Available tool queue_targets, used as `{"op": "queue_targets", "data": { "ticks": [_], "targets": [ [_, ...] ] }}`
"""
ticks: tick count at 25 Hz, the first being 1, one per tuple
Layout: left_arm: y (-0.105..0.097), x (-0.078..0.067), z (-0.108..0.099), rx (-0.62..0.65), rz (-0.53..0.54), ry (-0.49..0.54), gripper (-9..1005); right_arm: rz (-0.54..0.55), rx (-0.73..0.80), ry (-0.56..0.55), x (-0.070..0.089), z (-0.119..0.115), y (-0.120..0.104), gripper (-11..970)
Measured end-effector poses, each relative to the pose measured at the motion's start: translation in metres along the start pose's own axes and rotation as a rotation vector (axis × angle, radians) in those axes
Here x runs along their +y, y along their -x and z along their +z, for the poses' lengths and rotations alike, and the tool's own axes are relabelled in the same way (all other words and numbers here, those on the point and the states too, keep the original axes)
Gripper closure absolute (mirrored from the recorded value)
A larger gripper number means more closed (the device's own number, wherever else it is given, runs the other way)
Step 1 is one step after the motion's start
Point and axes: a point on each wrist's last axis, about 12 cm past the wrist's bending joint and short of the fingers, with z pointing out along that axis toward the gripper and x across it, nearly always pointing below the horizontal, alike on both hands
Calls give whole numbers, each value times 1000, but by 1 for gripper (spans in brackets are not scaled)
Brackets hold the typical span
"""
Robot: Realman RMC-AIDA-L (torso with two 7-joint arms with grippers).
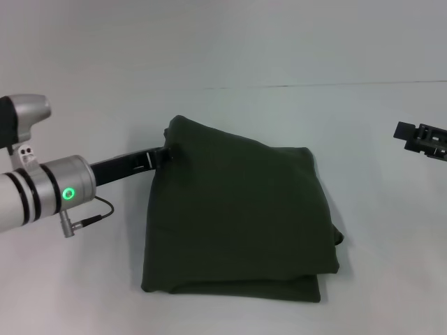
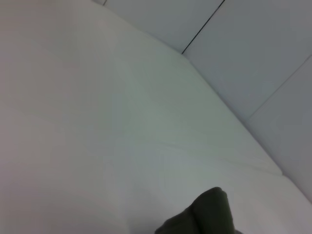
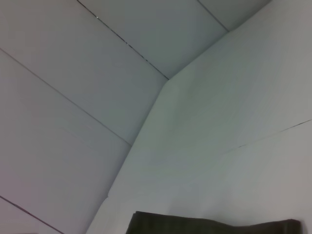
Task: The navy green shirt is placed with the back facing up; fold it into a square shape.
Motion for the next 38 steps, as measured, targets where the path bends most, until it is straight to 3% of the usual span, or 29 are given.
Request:
{"op": "queue_targets", "data": {
  "ticks": [7,10,13,18,21,25,33,38],
  "targets": [
    [-1,10,-12,-36,-29,38,915,0,-1,3,0,-1,0,70],
    [-3,13,-16,-41,-38,54,708,0,-2,3,0,-1,0,75],
    [-3,19,-23,-58,-40,81,591,-1,-2,4,0,-1,0,76],
    [-3,32,-56,-135,-56,94,383,-26,-5,25,2,-2,-1,73],
    [-4,23,-75,-151,-21,-21,245,-102,11,101,11,-1,-6,71],
    [-17,-15,-100,-123,141,-375,186,-272,38,267,30,6,-17,69],
    [-33,-31,-121,-132,303,-545,84,-538,29,441,54,25,-33,64],
    [-50,-30,-132,-138,360,-554,86,-587,74,492,60,37,-45,53]
  ]
}}
